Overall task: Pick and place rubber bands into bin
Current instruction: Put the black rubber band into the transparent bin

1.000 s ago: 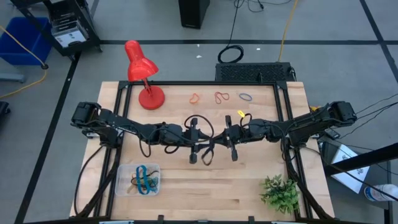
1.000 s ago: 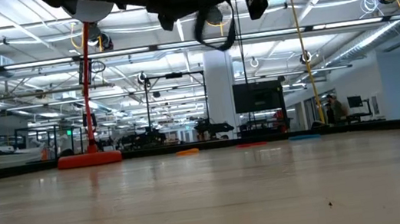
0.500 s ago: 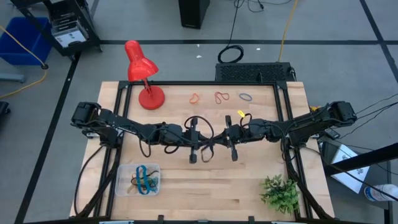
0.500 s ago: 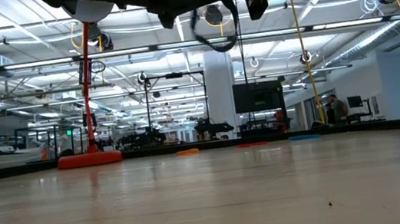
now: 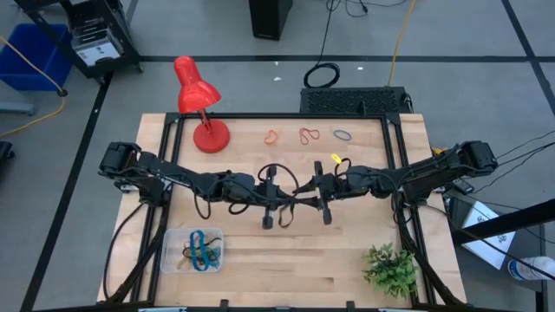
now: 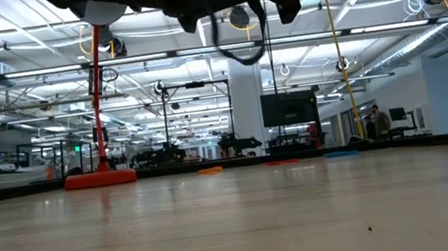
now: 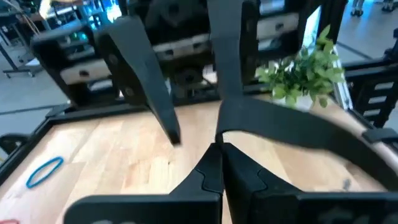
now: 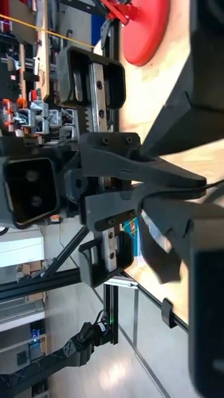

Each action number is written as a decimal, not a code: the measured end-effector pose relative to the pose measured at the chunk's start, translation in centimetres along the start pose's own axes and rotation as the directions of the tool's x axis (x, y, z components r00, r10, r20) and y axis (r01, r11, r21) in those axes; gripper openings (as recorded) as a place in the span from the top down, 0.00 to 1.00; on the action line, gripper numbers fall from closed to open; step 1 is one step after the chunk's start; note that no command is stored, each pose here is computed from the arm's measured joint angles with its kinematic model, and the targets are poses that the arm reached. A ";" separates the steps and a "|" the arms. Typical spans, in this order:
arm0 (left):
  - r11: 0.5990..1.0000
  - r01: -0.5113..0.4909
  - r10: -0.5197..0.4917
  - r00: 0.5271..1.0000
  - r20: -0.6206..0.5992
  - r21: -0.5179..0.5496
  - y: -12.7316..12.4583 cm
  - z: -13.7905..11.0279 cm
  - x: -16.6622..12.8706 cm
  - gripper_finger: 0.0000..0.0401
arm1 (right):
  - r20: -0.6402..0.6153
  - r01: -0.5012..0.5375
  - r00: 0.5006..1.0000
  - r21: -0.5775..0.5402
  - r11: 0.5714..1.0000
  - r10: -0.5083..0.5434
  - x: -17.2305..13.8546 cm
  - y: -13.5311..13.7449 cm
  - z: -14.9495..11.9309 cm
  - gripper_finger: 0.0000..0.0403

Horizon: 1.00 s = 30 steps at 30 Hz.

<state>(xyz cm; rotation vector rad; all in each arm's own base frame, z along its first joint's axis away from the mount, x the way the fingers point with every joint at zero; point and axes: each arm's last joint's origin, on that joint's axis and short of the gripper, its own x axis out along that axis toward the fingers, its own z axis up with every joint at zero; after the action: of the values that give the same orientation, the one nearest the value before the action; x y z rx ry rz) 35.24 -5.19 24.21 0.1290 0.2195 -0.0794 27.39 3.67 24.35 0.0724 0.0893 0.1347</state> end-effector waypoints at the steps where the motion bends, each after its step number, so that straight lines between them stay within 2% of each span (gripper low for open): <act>1: 1.000 -0.005 0.005 1.000 -0.013 0.001 0.0 -0.1 0.0 0.99 | -0.005 0.000 1.000 0.008 1.000 0.000 -0.1 0.0 0.0 0.67; 5: 1.000 -0.014 0.014 0.998 -0.058 0.005 0.0 -0.5 -0.1 0.99 | -0.052 0.004 0.999 0.008 1.000 -0.004 -1.0 0.0 0.3 0.58; 9: 1.000 -0.013 0.014 0.998 -0.068 0.010 0.1 -0.2 -0.5 0.99 | -0.143 0.013 0.990 0.014 1.000 -0.011 -2.3 0.0 0.4 0.54; 14: 0.999 -0.030 0.031 0.995 -0.095 0.015 0.4 0.6 -1.7 0.99 | -0.251 0.030 0.968 0.039 0.999 -0.020 -4.0 0.0 0.3 0.53; 17: 1.000 -0.028 0.028 0.994 -0.103 0.003 0.5 1.2 -2.6 1.00 | -0.264 0.039 0.964 0.061 0.997 -0.022 -4.5 0.1 0.4 0.54; 20: 1.000 -0.001 -0.003 0.984 -0.176 -0.024 0.4 1.4 -4.1 1.00 | -0.261 0.039 0.965 0.062 0.997 -0.022 -4.5 0.1 0.4 0.54; 23: 0.994 0.024 -0.053 0.954 -0.294 -0.103 -0.1 1.4 -6.3 1.00 | -0.264 0.039 0.964 0.056 0.998 -0.023 -4.4 0.0 0.4 0.54; 25: 0.977 0.066 -0.133 0.932 -0.336 -0.203 -0.7 1.6 -7.7 1.00 | -0.269 0.038 0.963 0.044 0.998 -0.024 -4.4 0.0 0.2 0.54; 27: 0.938 0.117 -0.239 0.899 -0.367 -0.325 -1.6 1.9 -9.2 1.00 | -0.270 0.038 0.962 0.020 0.999 -0.031 -4.4 -0.1 -0.1 0.54; 30: 0.869 0.164 -0.352 0.868 -0.351 -0.466 -2.9 2.7 -11.2 1.00 | -0.261 0.048 0.964 0.003 0.999 -0.045 -4.5 -0.4 -0.5 0.55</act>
<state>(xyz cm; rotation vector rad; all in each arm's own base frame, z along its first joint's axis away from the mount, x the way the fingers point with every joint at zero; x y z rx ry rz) 24.69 -7.70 28.98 -0.3283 0.6915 -0.2785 22.94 2.68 24.18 0.0610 0.3543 0.0962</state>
